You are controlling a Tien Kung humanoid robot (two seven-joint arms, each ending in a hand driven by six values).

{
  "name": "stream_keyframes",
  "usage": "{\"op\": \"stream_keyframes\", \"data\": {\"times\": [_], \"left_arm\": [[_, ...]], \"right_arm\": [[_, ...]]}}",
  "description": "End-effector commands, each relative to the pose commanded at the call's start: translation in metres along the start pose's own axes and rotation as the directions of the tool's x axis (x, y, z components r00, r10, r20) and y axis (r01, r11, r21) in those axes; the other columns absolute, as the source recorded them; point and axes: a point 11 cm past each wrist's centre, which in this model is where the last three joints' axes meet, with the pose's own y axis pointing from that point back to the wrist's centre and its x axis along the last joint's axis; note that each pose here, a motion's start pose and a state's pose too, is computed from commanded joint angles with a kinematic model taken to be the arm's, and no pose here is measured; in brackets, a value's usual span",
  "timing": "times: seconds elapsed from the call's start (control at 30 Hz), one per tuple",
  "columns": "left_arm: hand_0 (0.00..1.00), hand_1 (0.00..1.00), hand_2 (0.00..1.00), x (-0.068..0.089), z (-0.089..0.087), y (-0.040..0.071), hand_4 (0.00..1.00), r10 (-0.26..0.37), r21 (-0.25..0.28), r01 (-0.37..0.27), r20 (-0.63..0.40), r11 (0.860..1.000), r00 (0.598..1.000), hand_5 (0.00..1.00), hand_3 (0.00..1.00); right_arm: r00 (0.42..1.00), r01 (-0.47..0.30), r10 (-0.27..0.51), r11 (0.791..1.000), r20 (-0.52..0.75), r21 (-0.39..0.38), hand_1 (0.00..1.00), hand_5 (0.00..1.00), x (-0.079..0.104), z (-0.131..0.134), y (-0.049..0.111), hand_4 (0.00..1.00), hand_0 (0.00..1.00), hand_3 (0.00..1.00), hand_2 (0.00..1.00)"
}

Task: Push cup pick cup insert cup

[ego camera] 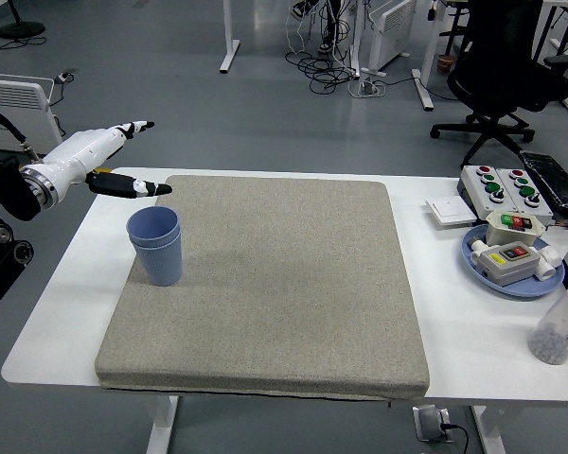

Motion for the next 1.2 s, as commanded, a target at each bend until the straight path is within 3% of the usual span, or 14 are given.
{"op": "stream_keyframes", "data": {"times": [0.03, 0.17, 0.2, 0.23, 0.33, 0.4, 0.43, 0.53, 0.7, 0.8, 0.9, 0.97, 1.03, 1.2], "left_arm": [[0.762, 0.821, 0.863, 0.002, 0.000, 0.001, 0.783, 0.037, 0.010, -0.036, -0.043, 0.999, 0.998, 0.760, 0.920], [0.762, 0.821, 0.863, 0.013, -0.002, 0.008, 0.783, 0.199, 0.043, -0.194, -0.244, 0.980, 0.949, 0.760, 0.920], [0.762, 0.821, 0.863, 0.016, -0.004, 0.011, 0.783, 0.242, 0.057, -0.235, -0.297, 0.970, 0.924, 0.760, 0.920], [0.660, 0.709, 0.700, 0.018, -0.005, 0.016, 0.641, 0.285, 0.065, -0.281, -0.356, 0.958, 0.890, 0.889, 0.740], [0.660, 0.709, 0.700, 0.025, -0.014, 0.027, 0.641, 0.386, 0.116, -0.381, -0.492, 0.917, 0.781, 0.889, 0.740], [0.660, 0.709, 0.700, 0.023, -0.017, 0.033, 0.641, 0.401, 0.135, -0.401, -0.577, 0.906, 0.712, 0.889, 0.740], [0.662, 0.722, 0.711, 0.022, -0.020, 0.038, 0.630, 0.405, 0.144, -0.408, -0.617, 0.901, 0.675, 0.970, 0.744], [0.662, 0.722, 0.711, 0.016, -0.026, 0.048, 0.630, 0.390, 0.168, -0.402, -0.724, 0.900, 0.569, 0.970, 0.744], [0.692, 0.784, 0.779, -0.003, -0.032, 0.073, 0.633, 0.353, 0.205, -0.405, -0.874, 0.891, 0.335, 0.998, 0.783], [0.692, 0.784, 0.779, -0.024, -0.041, 0.088, 0.633, 0.337, 0.266, -0.374, -0.931, 0.888, 0.138, 0.998, 0.783], [0.708, 0.794, 0.784, -0.040, -0.042, 0.104, 0.640, 0.326, 0.314, -0.376, -0.945, 0.872, -0.032, 0.998, 0.793], [0.708, 0.794, 0.784, -0.055, -0.036, 0.117, 0.640, 0.317, 0.320, -0.393, -0.945, 0.862, -0.074, 0.998, 0.793], [0.710, 0.797, 0.782, -0.069, -0.032, 0.129, 0.655, 0.308, 0.318, -0.392, -0.947, 0.863, -0.089, 0.998, 0.803], [0.710, 0.797, 0.782, -0.110, -0.028, 0.154, 0.655, 0.312, 0.309, -0.345, -0.949, 0.886, -0.049, 0.998, 0.803]], "right_arm": [[1.000, 0.000, 0.000, 1.000, -0.001, 0.000, 0.679, 0.400, 0.000, 0.000, 0.000, 0.204, 0.738, 0.611, 0.727], [1.000, 0.000, 0.000, 1.000, 0.001, -0.001, 0.679, 0.400, 0.000, 0.001, 0.000, 0.204, 0.738, 0.611, 0.727], [1.000, 0.000, 0.000, 1.000, 0.001, -0.001, 0.679, 0.400, 0.000, 0.001, 0.000, 0.204, 0.738, 0.611, 0.727], [1.000, 0.000, 0.000, 1.000, 0.003, -0.001, 0.679, 0.400, 0.000, 0.002, 0.000, 0.204, 0.738, 0.611, 0.727], [1.000, 0.000, 0.000, 1.000, 0.004, 0.000, 0.679, 0.400, 0.000, 0.002, 0.000, 0.204, 0.738, 0.611, 0.727], [1.000, 0.000, 0.000, 1.000, 0.004, -0.001, 0.679, 0.400, 0.000, 0.002, 0.000, 0.204, 0.738, 0.611, 0.727], [1.000, 0.000, 0.000, 1.000, 0.004, -0.001, 0.679, 0.400, 0.000, 0.002, 0.000, 0.204, 0.738, 0.611, 0.727], [1.000, -0.001, 0.001, 1.000, 0.002, -0.002, 0.679, 0.400, 0.000, 0.003, 0.000, 0.204, 0.738, 0.611, 0.727], [1.000, -0.002, 0.002, 1.000, -0.002, -0.006, 0.679, 0.399, 0.000, 0.005, 0.000, 0.204, 0.738, 0.610, 0.725], [1.000, -0.004, 0.004, 1.000, -0.002, -0.009, 0.679, 0.399, 0.000, 0.006, -0.001, 0.204, 0.738, 0.610, 0.725], [1.000, -0.007, 0.007, 1.000, -0.006, -0.010, 0.679, 0.399, 0.001, 0.007, -0.001, 0.204, 0.738, 0.610, 0.725], [1.000, -0.009, 0.008, 1.000, -0.008, -0.009, 0.679, 0.399, 0.001, 0.007, -0.001, 0.204, 0.738, 0.610, 0.725], [1.000, -0.010, 0.010, 1.000, -0.008, -0.009, 0.678, 0.400, 0.002, 0.007, -0.001, 0.204, 0.738, 0.610, 0.725], [1.000, -0.015, 0.015, 1.000, -0.011, -0.002, 0.678, 0.400, 0.005, 0.004, 0.000, 0.204, 0.738, 0.610, 0.725]]}}
